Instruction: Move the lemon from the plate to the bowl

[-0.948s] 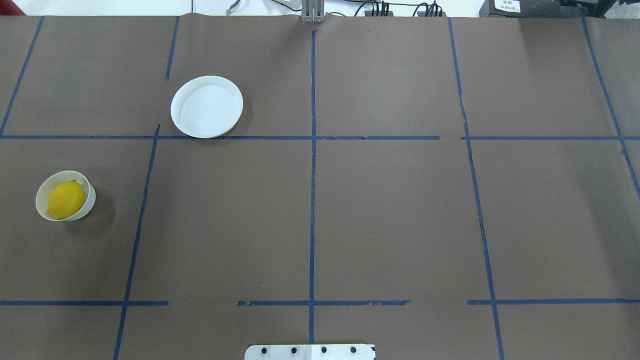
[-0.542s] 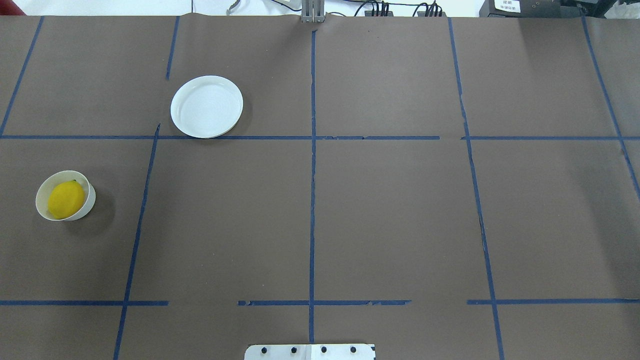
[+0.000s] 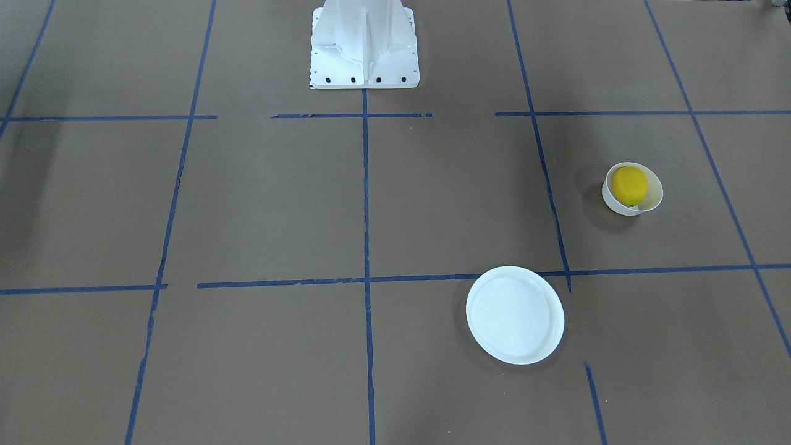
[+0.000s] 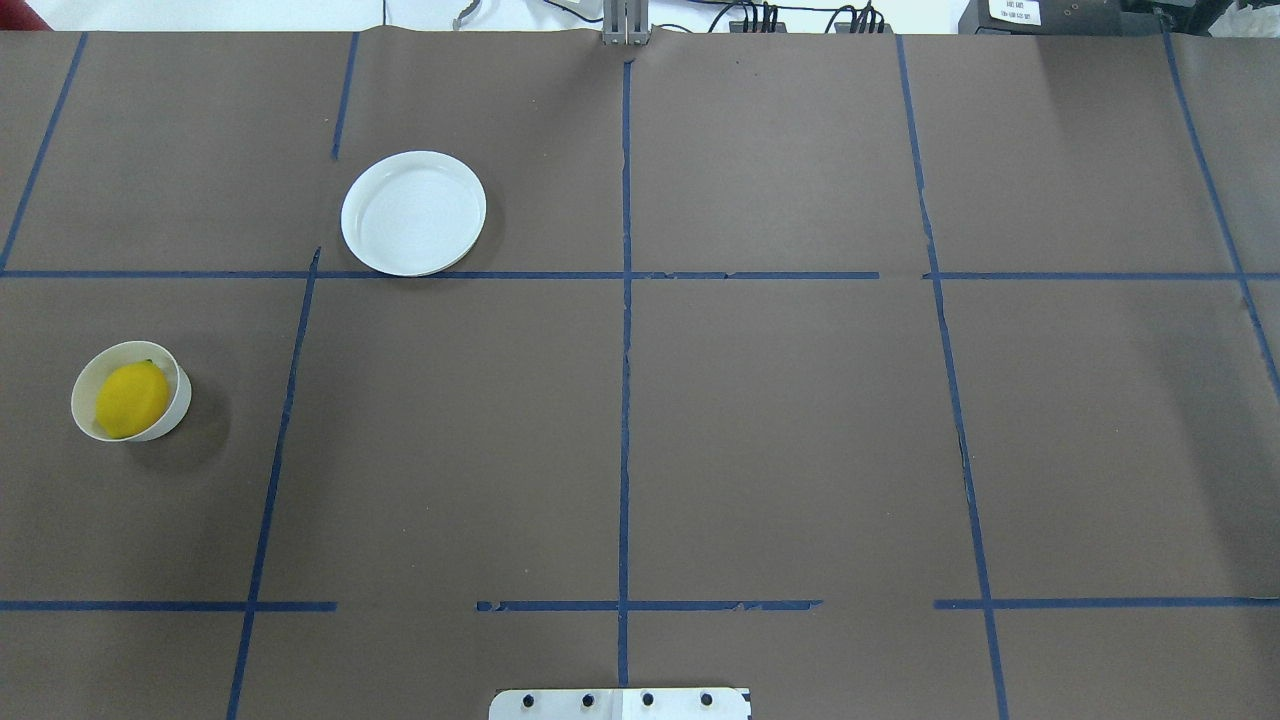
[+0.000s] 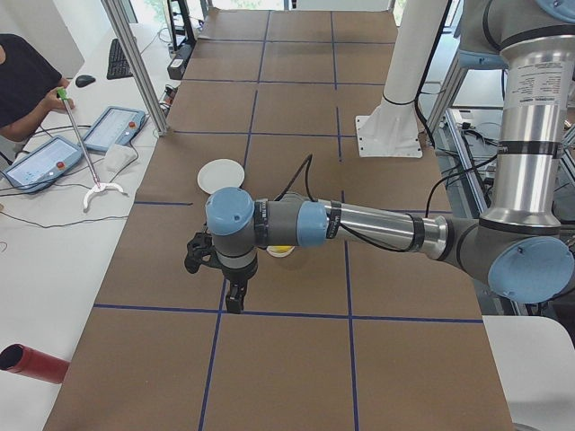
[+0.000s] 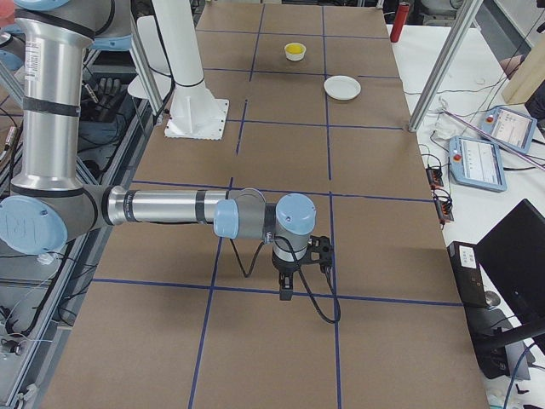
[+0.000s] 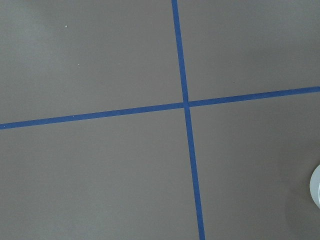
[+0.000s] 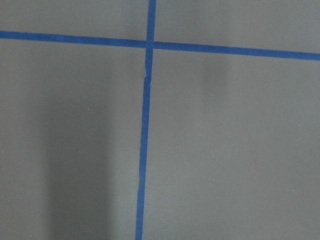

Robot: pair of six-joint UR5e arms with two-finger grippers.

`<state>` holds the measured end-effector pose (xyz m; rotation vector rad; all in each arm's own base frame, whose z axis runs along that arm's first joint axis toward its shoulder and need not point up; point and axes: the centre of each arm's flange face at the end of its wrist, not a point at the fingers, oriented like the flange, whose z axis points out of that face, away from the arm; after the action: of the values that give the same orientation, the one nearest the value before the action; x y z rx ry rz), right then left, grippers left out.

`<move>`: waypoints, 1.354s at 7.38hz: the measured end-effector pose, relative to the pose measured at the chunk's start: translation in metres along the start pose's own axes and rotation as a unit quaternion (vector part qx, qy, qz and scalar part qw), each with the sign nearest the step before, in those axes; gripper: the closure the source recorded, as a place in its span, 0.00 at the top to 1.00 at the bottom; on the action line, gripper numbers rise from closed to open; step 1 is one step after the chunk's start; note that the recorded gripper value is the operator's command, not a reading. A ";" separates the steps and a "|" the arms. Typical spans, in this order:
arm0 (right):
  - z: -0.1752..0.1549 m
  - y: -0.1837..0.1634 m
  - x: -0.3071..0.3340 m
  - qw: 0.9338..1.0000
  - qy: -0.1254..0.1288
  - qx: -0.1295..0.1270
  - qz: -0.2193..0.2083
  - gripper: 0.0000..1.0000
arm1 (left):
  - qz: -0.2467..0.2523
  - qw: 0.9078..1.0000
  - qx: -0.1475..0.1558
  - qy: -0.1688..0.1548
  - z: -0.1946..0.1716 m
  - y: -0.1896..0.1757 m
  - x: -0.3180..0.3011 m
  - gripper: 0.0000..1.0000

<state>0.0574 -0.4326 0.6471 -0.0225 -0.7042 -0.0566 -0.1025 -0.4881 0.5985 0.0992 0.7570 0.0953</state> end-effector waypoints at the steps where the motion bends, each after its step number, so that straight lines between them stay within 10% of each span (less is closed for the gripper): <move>1: 0.000 0.000 0.000 1.000 0.000 0.000 0.000 1.00 | 0.000 1.000 0.000 0.000 0.000 0.000 0.000 1.00; 10: 0.000 0.000 0.000 1.000 0.000 0.000 0.000 1.00 | 0.001 1.000 0.002 -0.001 -0.003 -0.001 0.003 1.00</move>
<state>0.0574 -0.4326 0.6471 -0.0225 -0.7042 -0.0567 -0.1027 -0.4889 0.5945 0.1039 0.7549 0.0961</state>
